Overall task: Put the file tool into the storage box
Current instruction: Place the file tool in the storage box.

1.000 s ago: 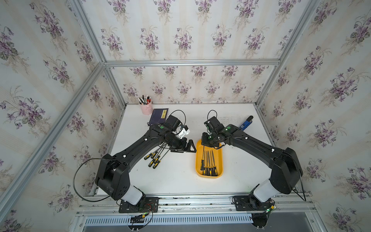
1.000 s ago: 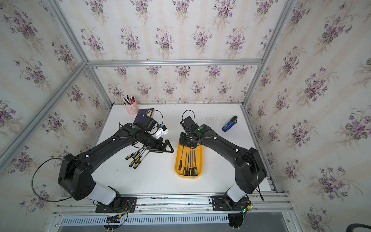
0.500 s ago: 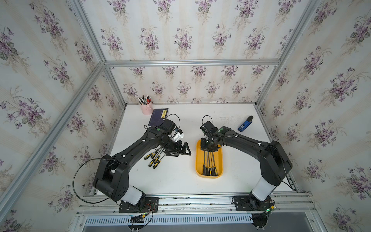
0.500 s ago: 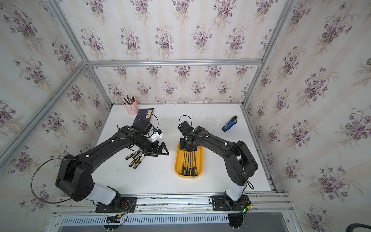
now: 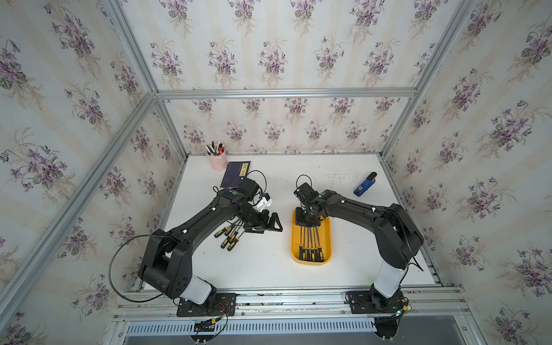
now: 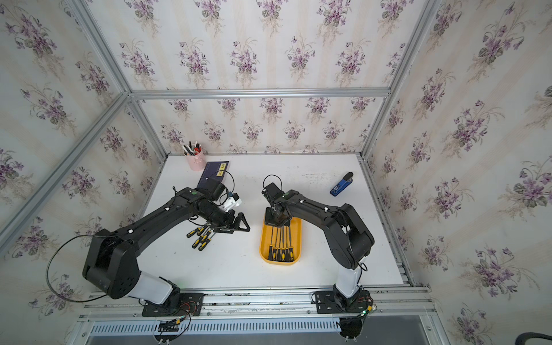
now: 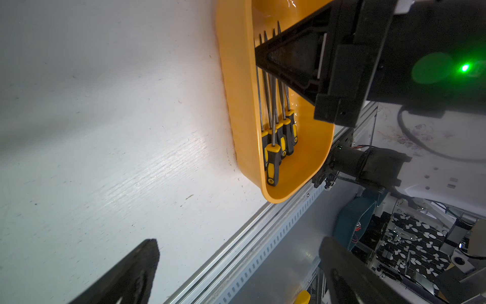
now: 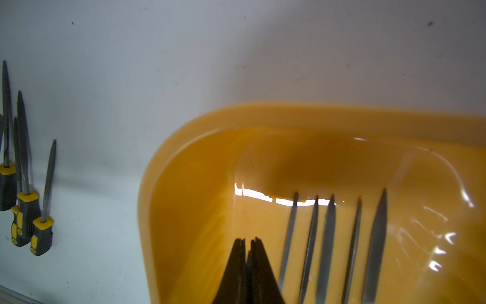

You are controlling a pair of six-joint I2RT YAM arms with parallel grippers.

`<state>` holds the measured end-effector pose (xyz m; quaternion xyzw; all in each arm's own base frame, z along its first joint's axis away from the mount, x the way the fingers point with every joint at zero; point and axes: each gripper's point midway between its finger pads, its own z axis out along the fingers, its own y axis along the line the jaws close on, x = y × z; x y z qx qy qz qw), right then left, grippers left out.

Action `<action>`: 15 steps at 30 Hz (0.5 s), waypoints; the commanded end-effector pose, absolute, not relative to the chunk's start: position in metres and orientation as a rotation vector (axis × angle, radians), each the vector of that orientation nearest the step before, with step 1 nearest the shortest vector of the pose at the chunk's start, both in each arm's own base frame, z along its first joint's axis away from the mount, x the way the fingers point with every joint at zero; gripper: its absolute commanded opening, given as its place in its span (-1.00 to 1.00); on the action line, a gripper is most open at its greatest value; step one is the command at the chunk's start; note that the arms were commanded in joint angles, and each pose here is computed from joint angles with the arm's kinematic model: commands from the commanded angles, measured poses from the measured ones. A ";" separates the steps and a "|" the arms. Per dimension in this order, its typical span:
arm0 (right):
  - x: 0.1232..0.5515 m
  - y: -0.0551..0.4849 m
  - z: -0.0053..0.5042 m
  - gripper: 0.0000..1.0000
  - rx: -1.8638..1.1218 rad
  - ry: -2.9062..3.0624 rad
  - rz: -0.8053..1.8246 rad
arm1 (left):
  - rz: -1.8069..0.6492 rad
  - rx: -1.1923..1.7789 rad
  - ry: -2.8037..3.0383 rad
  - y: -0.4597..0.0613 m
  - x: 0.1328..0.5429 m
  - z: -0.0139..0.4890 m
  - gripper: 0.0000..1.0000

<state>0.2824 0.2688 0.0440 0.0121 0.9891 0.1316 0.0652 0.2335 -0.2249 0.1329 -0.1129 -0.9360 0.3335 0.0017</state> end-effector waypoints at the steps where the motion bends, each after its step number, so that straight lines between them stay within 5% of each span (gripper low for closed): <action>1: 0.286 0.272 0.041 -1.00 0.039 2.971 0.400 | 1.055 -0.370 -2.926 -0.224 0.233 0.131 1.00; 15: 0.280 0.267 0.020 -1.00 0.029 3.001 0.317 | 1.049 -0.349 -2.919 -0.219 0.235 0.123 1.00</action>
